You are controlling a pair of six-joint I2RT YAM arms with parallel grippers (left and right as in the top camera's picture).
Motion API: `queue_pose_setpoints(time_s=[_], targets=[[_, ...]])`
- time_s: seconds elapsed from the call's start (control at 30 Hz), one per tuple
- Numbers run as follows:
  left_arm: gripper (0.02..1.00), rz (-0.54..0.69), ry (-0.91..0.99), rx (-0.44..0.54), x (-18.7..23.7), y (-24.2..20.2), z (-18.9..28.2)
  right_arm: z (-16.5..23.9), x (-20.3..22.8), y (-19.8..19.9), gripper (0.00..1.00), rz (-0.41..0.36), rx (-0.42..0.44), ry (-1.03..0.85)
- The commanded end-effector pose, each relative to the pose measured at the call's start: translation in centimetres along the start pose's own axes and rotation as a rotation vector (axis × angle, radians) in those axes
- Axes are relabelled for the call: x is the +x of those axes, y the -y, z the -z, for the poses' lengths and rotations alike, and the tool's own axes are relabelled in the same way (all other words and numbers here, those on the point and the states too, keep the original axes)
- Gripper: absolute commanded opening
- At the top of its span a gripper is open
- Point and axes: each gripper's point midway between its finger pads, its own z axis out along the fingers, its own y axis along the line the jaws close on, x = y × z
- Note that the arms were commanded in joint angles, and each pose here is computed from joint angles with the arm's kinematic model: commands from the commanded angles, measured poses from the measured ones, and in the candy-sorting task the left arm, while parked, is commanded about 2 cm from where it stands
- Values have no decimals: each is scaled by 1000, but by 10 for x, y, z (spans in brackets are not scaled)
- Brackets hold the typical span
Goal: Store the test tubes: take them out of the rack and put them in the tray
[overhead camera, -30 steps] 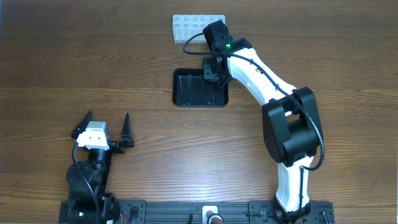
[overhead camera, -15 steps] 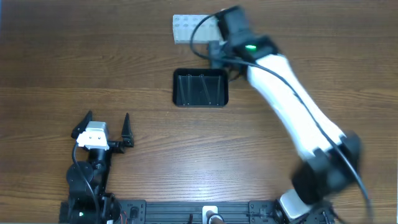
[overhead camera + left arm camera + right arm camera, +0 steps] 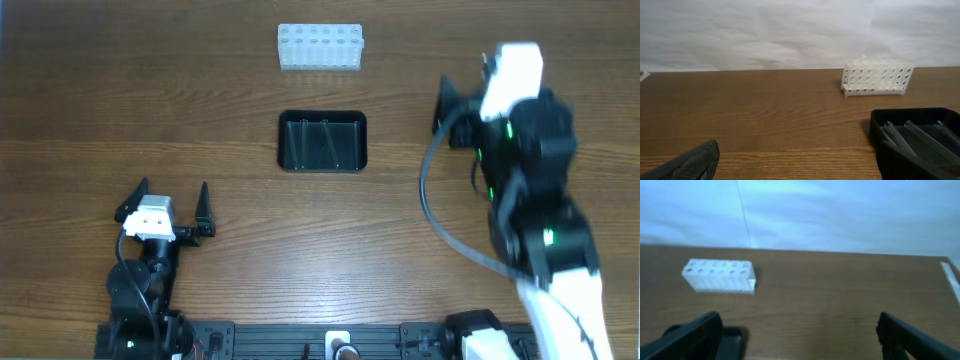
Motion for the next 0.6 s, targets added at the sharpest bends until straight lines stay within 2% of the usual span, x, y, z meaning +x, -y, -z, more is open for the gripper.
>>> queue_pose_setpoints(time_s=[0.03, 0.2, 0.6], targets=[[998, 14, 0, 4, 1, 0, 0, 26, 25, 19, 993, 15, 50, 99], [1000, 14, 0, 5, 1, 0, 0, 40, 60, 31, 993, -45, 83, 185], [998, 14, -1, 4, 2, 0, 0, 40, 132, 35, 993, -65, 107, 346]])
